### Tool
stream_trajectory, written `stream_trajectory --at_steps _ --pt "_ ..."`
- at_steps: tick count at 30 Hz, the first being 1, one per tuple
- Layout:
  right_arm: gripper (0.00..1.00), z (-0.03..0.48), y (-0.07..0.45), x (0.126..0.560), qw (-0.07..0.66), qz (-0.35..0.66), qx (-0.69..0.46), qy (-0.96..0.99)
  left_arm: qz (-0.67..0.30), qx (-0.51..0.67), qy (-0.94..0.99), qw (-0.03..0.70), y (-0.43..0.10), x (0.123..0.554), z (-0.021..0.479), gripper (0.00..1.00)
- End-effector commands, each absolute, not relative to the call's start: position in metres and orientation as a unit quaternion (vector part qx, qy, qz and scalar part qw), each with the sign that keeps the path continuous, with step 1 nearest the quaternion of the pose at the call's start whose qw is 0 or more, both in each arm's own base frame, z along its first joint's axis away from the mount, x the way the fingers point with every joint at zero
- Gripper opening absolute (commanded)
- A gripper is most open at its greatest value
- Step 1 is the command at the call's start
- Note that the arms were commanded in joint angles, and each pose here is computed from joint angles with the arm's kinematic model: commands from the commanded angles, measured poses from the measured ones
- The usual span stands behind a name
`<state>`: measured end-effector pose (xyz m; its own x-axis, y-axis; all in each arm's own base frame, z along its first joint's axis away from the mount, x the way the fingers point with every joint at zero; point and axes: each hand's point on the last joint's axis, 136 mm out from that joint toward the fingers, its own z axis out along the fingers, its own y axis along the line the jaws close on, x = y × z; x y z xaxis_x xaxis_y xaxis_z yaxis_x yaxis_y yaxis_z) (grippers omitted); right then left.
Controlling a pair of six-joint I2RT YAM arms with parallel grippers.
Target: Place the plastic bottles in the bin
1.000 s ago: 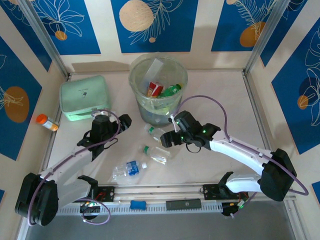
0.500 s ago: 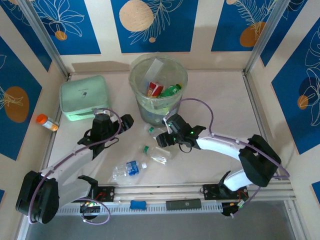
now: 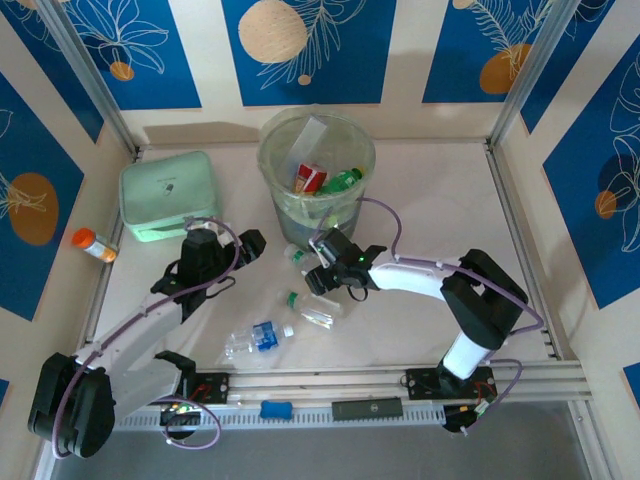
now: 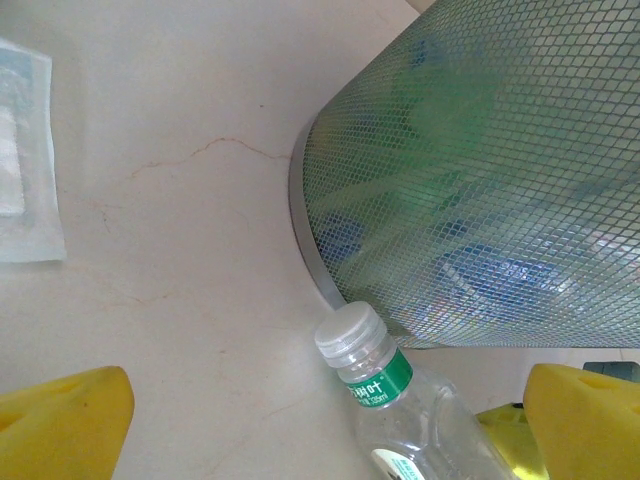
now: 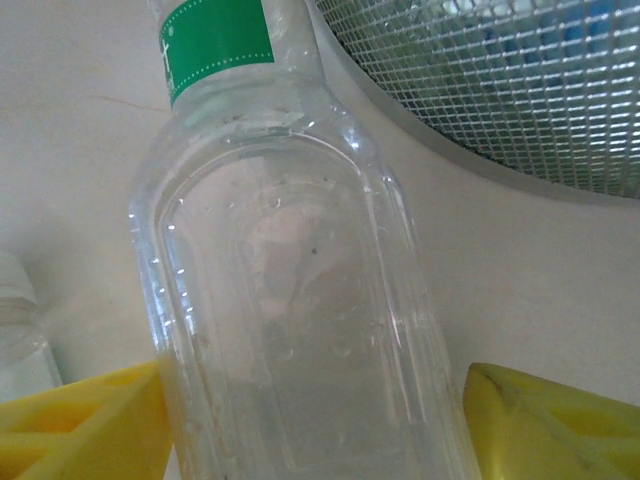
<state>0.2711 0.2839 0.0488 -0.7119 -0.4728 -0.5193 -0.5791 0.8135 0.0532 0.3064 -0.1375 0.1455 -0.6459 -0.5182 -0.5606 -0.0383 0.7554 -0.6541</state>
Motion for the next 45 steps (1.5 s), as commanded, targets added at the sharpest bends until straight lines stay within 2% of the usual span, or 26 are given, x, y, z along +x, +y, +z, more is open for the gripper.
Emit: stream_trajectory --at_steps 1,15,17,24,30,39,45 --pt "0.76 0.051 0.288 0.276 0.256 0.092 -0.305 0.913 -0.304 -0.16 0.855 0.388 -0.134 0.304 0.143 1.0" --pt "0.81 0.041 0.293 0.28 0.25 0.08 -0.331 0.906 -0.307 -0.162 0.854 0.388 -0.134 0.305 0.144 1.0" --pt "0.78 0.04 0.294 0.281 0.25 0.078 -0.334 0.905 -0.307 -0.162 0.854 0.388 -0.134 0.304 0.145 1.0" --pt "0.59 0.051 0.297 0.284 0.269 0.082 -0.342 0.896 -0.308 -0.166 0.852 0.39 -0.133 0.305 0.146 1.0" --pt "0.5 0.088 0.302 0.284 0.307 0.11 -0.346 0.88 -0.31 -0.164 0.851 0.391 -0.134 0.305 0.148 1.0" --pt "0.48 0.142 0.306 0.261 0.332 0.17 -0.344 0.862 -0.299 -0.17 0.838 0.423 -0.121 0.311 0.164 1.0" --pt "0.47 0.163 0.313 0.23 0.324 0.217 -0.341 0.855 -0.313 -0.19 0.82 0.44 -0.109 0.318 0.176 1.0"
